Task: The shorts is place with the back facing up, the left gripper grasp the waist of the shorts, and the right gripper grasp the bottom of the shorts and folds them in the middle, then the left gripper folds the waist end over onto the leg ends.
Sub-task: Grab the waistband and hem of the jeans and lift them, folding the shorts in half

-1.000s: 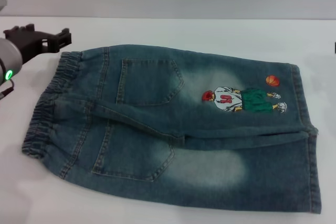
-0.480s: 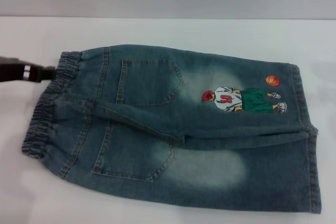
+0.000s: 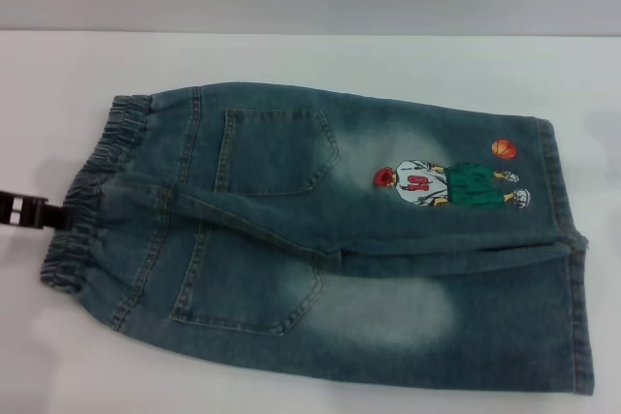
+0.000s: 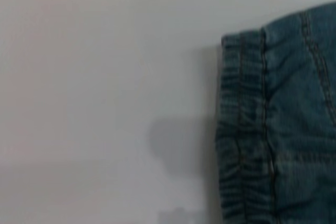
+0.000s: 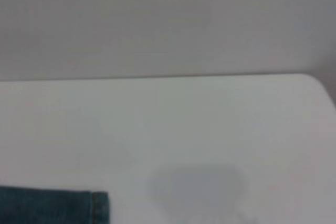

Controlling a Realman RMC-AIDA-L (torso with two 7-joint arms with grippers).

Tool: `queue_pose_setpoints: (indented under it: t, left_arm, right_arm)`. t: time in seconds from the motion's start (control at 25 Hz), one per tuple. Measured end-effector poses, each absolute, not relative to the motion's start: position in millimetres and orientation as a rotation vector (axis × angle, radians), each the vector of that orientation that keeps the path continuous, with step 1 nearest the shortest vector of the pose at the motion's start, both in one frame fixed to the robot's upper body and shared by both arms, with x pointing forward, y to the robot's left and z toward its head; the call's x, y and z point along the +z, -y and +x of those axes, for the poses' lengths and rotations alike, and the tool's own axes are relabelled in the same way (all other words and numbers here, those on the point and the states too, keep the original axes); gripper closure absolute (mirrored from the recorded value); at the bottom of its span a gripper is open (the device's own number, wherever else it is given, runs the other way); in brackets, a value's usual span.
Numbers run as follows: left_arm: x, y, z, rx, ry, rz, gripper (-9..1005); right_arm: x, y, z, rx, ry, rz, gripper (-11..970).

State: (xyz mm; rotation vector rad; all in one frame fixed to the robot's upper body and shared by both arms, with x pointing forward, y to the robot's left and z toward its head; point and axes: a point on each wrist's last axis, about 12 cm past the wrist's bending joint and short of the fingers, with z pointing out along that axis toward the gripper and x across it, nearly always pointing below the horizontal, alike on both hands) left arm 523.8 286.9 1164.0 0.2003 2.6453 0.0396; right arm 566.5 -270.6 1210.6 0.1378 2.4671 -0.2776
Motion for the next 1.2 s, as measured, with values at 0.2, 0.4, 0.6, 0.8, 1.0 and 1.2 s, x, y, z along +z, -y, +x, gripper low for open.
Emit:
queue_pose_setpoints:
  t: [0.2,0.4,0.6,0.8,1.0,1.2]
  left_arm:
    - [1160.0,-280.8,520.2,0.006,-2.710,0.164,194]
    - [1152.0,-274.7,521.3,-0.009,-2.756,0.149,197]
    - [1145.8,-268.3,525.8,-0.015,-2.787,0.164,200]
    - [1142.5,-266.2,528.3,-0.015,-2.802,0.172,202]
    - [1140.3,-264.5,531.4,-0.012,-2.815,0.171,205]
    - [1140.8,-263.9,532.5,-0.008,-2.816,0.157,208]
  right_arm:
    - [1215.6,270.7,569.8,-0.287,-2.438,0.134,315]
    - [1215.0,272.3,572.6,-0.282,-2.412,0.128,314]
    - [1215.4,275.6,573.0,-0.287,-2.407,0.130,314]
    - [1215.5,276.4,573.2,-0.290,-2.406,0.128,314]
    - [1217.1,276.9,574.4,-0.294,-2.402,0.120,314]
    - [1218.2,279.1,575.2,-0.299,-2.401,0.120,314]
